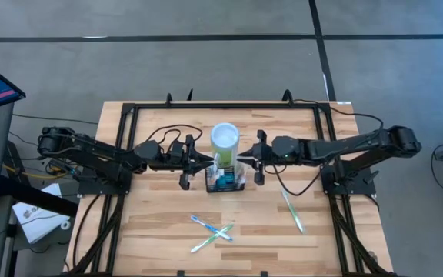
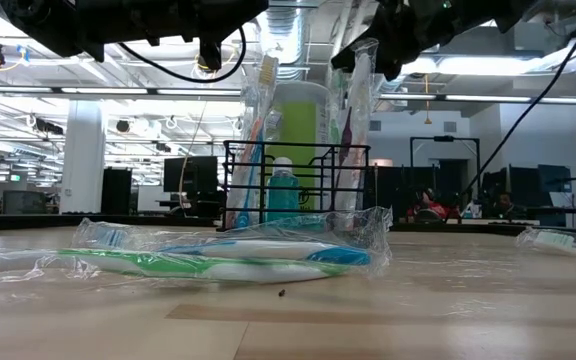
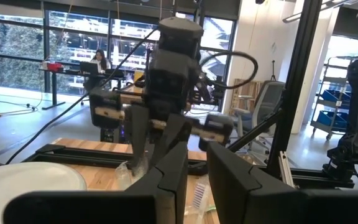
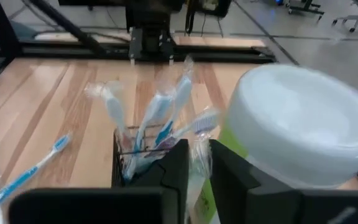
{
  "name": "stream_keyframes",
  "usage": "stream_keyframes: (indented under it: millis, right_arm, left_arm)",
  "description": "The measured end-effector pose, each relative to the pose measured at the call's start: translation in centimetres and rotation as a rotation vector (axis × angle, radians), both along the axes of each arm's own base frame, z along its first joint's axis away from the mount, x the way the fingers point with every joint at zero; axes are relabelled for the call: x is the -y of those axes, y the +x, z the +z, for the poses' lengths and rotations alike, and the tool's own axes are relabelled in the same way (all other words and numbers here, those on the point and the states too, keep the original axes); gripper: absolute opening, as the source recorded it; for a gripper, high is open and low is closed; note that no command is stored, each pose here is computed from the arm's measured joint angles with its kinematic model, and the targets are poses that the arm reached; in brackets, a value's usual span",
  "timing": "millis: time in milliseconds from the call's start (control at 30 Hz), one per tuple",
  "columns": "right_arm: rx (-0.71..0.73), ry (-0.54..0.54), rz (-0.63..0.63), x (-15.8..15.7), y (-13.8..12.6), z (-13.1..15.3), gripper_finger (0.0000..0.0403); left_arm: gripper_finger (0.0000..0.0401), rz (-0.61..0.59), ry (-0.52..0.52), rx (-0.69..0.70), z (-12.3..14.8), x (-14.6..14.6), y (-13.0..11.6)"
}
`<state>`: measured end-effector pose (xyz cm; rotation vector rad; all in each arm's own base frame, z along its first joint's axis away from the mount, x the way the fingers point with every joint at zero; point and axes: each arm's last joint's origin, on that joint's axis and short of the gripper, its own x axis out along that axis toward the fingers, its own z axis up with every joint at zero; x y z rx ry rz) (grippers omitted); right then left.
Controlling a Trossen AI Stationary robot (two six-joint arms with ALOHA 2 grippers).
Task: Pick & Place toothbrushing station
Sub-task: Put the right green toothbrush into the wire organizer
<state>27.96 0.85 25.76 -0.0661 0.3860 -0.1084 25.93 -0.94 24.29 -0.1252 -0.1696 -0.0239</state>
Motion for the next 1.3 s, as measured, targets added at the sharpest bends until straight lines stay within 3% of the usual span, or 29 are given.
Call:
stream_keyframes:
  millis: [200,333,500,933,1133,1300]
  right_arm:
    - [-0.017,0.0,0.012,-0.3,0.1,-0.3,0.0009]
    - [0.008,-0.003,0.014,-0.3,-0.2,0.3,0.0002]
    - [0.005,-0.006,0.024,-0.5,-0.4,0.4,0.0024]
    - [-0.002,-0.017,0.014,-0.6,-0.9,0.6,0.0124]
    - [0.023,0.009,0.002,-0.6,-1.8,1.7,0.0133]
    - [-0.052,0.063,-0.015,-0.7,-3.0,1.6,0.0121]
  left_arm:
    - [0.0054,0.0,0.0,0.0,0.0,0.0,0.0]
    - [0.0054,0.0,0.0,0.0,0.0,0.0,0.0]
    - [0.0054,0.0,0.0,0.0,0.0,0.0,0.0]
    - [0.0054,0.0,0.0,0.0,0.0,0.0,0.0]
    - [0.0054,0.0,0.0,-0.001,0.0,0.0,0.0]
    - [0.0054,0.0,0.0,-0.001,0.0,0.0,0.0]
